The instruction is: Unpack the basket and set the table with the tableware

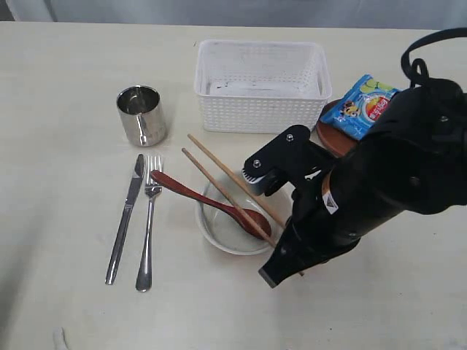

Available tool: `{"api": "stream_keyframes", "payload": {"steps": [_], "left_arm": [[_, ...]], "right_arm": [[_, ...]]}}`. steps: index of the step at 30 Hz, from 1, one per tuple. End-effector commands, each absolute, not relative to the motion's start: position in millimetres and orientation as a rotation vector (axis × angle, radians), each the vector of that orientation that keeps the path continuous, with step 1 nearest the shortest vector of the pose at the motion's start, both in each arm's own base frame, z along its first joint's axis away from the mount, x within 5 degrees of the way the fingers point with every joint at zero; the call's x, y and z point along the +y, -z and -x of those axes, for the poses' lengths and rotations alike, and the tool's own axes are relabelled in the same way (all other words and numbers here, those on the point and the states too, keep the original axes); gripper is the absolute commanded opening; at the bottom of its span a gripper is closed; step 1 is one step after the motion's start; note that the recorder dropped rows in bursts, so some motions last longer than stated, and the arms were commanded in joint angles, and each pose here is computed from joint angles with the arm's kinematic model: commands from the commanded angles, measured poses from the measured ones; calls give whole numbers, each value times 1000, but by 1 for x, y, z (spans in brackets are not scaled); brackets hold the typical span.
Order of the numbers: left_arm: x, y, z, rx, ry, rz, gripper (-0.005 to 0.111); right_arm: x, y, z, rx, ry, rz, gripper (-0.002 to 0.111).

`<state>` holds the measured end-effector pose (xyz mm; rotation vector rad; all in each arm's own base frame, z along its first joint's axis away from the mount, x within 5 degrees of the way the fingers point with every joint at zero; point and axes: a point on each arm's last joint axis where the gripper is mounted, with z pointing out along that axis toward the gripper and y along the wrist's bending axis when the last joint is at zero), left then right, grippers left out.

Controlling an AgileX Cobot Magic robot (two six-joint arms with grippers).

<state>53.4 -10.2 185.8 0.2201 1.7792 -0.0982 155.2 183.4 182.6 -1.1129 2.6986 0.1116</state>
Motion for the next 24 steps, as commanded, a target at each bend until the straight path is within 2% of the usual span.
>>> {"api": "stream_keyframes", "payload": {"steps": [1, 24], "left_arm": [[-10, -186, -53, 1771, 104, -214, 0], [-10, -186, -53, 1771, 104, -214, 0]], "right_arm": [[185, -184, -155, 2701, -126, 1104, -1], [186, -184, -154, 2715, -145, 1087, 0]]}}
